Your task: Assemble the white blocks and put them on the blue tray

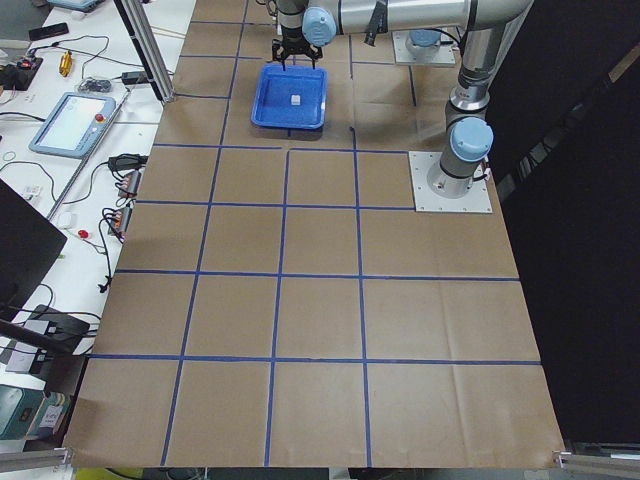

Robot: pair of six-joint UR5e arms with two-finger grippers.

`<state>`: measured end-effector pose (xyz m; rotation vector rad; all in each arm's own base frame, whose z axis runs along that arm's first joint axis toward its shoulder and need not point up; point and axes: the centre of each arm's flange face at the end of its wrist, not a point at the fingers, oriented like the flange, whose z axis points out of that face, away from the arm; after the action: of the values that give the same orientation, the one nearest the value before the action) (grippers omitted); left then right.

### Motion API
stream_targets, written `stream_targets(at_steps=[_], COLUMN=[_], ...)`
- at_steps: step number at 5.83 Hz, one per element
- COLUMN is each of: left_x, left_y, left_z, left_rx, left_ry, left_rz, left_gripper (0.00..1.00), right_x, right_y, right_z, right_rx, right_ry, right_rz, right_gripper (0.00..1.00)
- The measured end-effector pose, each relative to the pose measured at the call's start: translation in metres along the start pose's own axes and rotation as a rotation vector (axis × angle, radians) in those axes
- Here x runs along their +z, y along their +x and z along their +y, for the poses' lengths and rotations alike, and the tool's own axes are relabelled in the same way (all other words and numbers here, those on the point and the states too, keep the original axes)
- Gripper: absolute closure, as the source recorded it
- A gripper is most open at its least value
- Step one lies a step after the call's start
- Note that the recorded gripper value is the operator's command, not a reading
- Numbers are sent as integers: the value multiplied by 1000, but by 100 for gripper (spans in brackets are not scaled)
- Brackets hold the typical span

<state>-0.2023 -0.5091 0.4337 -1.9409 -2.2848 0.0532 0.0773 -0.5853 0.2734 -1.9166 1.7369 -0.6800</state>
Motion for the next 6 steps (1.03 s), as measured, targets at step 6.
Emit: stream_targets(at_steps=[6], left_x=[-59], left_y=[30], left_z=[21], left_rx=[-939], left_ry=[13], left_rz=[-200], left_gripper=[1], right_x=[124], right_y=[-46], right_z=[-49], right_rx=[84], right_ry=[89], right_rz=[131], right_gripper=[91])
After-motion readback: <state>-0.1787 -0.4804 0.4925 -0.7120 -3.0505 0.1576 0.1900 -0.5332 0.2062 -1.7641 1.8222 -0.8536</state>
